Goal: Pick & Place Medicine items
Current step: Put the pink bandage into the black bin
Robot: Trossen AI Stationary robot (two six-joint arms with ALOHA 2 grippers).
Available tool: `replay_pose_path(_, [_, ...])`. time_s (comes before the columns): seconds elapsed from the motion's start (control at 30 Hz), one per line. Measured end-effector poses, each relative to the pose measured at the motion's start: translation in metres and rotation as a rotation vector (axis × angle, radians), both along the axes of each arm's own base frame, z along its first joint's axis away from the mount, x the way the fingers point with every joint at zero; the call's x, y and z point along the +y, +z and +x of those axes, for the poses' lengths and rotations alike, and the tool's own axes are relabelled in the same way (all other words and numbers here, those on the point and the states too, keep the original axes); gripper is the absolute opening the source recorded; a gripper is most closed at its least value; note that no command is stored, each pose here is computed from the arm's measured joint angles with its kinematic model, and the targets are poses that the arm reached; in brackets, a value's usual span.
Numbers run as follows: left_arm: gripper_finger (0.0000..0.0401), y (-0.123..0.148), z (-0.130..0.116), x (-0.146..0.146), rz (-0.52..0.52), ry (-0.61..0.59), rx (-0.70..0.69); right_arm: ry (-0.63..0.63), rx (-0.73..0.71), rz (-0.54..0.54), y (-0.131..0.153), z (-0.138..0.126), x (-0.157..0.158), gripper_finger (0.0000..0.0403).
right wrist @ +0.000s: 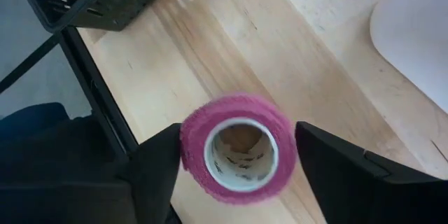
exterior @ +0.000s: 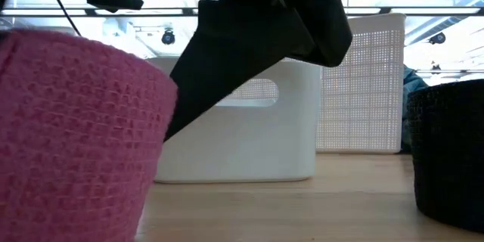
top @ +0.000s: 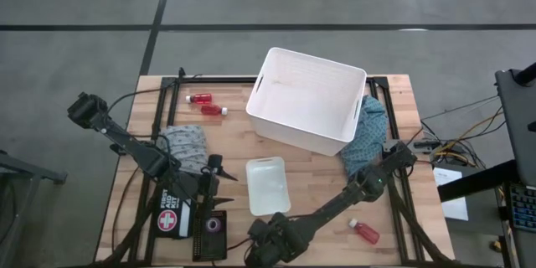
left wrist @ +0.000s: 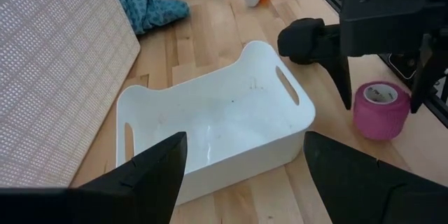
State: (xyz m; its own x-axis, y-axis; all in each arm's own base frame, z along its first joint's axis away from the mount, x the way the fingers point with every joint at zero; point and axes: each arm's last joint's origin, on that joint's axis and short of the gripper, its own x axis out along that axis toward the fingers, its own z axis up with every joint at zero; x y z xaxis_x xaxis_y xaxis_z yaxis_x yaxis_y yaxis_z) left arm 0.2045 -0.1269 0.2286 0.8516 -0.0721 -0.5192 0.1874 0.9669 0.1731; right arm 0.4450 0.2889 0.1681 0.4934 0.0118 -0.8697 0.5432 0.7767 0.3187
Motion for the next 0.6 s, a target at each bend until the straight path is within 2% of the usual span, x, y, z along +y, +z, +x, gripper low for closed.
replay_pose_path(0.27, [0.0292,0.0,0.0,0.0,0.0,0.001,0.0,0.034,-0.029,-0.005,0.002,0.002,0.002,0.0341])
replay_pose_path(0.43, [0.0292,0.0,0.0,0.0,0.0,0.001,0.0,0.035,-0.037,-0.024,0.006,0.001,0.0,0.0347])
replay_pose_path(0.6, [0.0292,0.0,0.0,0.0,0.0,0.0,0.001,0.027,-0.104,-0.077,0.03,-0.004,-0.001,0.0344])
